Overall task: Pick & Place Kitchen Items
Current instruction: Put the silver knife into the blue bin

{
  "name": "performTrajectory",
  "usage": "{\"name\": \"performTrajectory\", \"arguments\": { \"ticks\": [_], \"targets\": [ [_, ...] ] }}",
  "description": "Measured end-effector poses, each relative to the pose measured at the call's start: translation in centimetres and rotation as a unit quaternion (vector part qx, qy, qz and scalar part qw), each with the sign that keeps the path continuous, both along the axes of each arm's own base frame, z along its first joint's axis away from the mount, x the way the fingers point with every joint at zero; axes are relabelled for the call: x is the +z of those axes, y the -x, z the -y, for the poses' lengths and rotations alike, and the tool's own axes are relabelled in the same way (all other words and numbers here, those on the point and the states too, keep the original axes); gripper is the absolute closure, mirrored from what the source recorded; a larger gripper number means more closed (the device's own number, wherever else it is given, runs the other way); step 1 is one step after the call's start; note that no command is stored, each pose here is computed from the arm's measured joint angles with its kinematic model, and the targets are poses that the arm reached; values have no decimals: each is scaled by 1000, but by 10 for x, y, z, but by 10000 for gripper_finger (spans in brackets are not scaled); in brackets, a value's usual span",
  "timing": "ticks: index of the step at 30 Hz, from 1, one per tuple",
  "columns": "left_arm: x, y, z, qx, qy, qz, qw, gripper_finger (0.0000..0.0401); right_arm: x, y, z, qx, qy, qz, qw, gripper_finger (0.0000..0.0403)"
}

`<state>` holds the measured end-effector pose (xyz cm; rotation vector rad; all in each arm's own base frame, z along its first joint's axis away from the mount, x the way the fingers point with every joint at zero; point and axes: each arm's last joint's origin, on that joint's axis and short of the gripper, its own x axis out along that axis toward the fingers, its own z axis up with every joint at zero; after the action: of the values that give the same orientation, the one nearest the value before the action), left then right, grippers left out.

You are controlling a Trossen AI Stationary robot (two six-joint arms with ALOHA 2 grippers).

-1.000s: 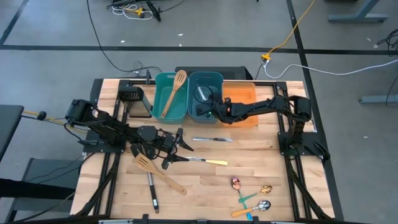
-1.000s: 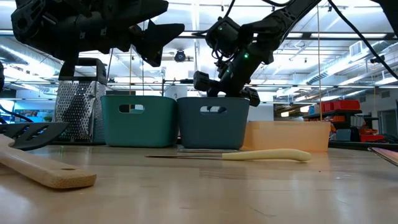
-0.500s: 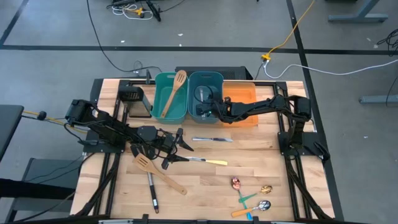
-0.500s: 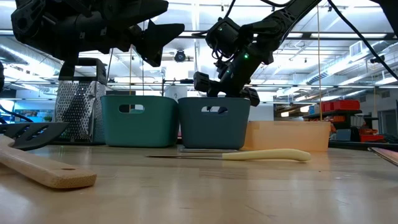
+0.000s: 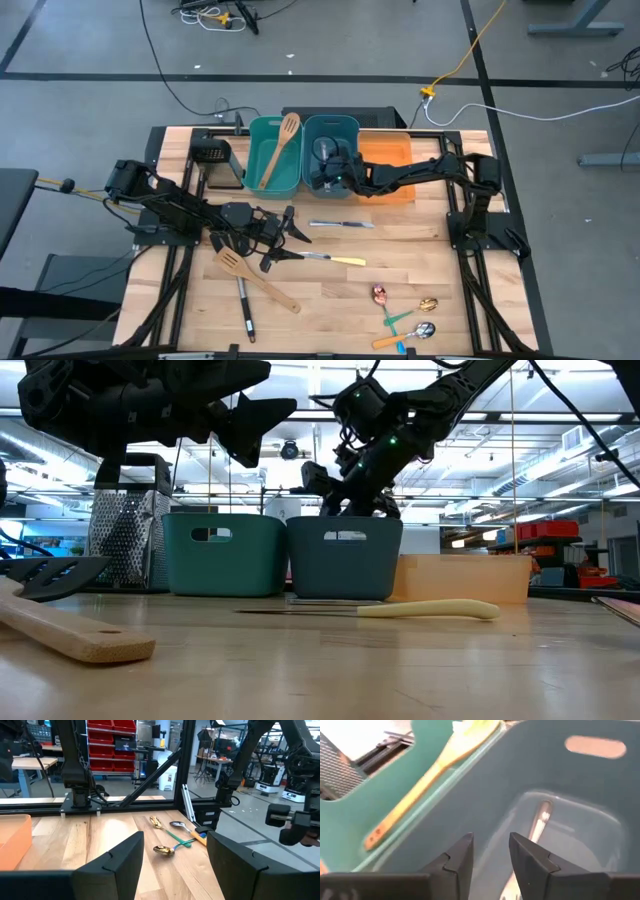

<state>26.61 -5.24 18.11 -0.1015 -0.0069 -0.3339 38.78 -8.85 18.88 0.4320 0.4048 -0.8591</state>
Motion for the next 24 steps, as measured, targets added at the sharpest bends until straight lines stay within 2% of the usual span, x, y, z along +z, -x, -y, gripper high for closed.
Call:
{"name": "performTrajectory", "arguments": {
  "ticks": [15, 24],
  "targets": [
    [-2, 0, 0, 0, -2, -11, 1000, 179, 46, 7, -29, 110, 48, 13, 993, 271],
    [-2, 0, 0, 0, -2, -12, 1000, 179, 56, 14, -48, 146, 52, -5, 988, 270]
  ]
}}
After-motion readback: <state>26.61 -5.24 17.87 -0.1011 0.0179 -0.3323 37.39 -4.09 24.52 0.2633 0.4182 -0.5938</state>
